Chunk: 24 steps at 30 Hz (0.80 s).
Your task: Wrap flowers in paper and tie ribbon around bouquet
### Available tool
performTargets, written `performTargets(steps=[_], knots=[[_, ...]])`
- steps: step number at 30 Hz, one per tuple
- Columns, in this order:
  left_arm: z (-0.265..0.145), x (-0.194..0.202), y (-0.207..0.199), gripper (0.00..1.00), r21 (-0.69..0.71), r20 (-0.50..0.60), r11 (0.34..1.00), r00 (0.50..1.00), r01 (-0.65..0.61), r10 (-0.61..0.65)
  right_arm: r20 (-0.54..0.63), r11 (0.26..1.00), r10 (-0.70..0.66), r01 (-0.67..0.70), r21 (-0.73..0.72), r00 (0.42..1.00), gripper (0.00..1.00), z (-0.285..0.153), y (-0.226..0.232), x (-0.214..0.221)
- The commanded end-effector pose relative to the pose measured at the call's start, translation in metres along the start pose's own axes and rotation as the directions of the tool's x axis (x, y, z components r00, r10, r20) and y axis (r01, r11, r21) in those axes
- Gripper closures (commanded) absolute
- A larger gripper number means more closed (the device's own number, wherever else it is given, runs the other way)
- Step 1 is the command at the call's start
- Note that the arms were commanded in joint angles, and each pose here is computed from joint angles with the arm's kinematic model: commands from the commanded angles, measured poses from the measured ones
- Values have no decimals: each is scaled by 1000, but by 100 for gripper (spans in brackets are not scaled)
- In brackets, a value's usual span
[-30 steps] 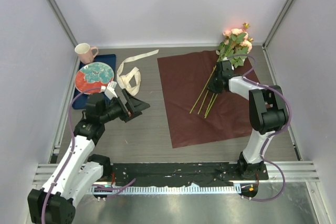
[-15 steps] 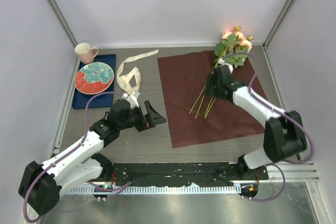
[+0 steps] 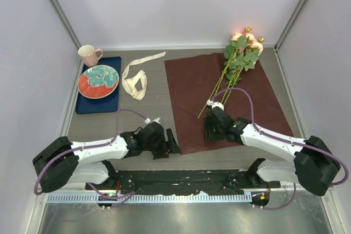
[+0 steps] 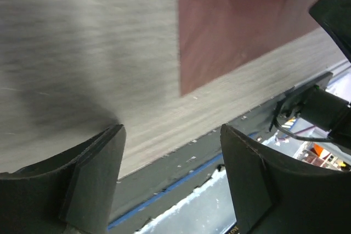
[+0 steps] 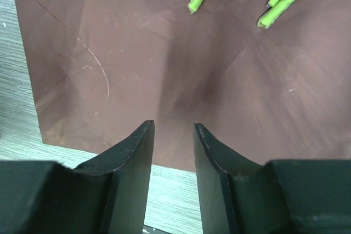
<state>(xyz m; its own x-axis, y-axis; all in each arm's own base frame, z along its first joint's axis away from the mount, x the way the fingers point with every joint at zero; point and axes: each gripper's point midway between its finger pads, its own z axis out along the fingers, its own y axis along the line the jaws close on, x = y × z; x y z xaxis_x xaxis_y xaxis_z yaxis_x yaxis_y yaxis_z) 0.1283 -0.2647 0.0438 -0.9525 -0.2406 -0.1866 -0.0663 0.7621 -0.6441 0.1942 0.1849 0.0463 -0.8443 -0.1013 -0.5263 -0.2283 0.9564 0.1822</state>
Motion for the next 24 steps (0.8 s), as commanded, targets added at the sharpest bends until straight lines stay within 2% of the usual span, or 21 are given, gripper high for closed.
performTargets(steps=[1,2,7,12,18,23,24], knots=[[16,17,-19,22,-67,64,994,995,84,-79,63,991,99,-93,-91,993,60,2,20,-15],[18,19,-23,21,-69,75,990,990,123,-118,76,990,107,-99,-101,991,60,2,22,-18],[38,21,-20,25,-122,118,979,982,165,-151,94,989,146,-143,-39,985,60,0,8,-15],[55,19,11,26,-229,185,943,962,240,-200,148,982,189,-186,-35,971,60,-11,0,-17],[70,9,11,30,-256,229,942,961,216,-158,178,979,203,-198,-43,963,60,-24,-6,-17],[66,-5,6,39,-241,280,957,956,159,-89,169,985,166,-156,-75,971,56,-32,-3,-14],[65,-9,4,43,-237,299,960,951,150,-75,164,987,150,-138,-82,975,54,-32,-2,-11]])
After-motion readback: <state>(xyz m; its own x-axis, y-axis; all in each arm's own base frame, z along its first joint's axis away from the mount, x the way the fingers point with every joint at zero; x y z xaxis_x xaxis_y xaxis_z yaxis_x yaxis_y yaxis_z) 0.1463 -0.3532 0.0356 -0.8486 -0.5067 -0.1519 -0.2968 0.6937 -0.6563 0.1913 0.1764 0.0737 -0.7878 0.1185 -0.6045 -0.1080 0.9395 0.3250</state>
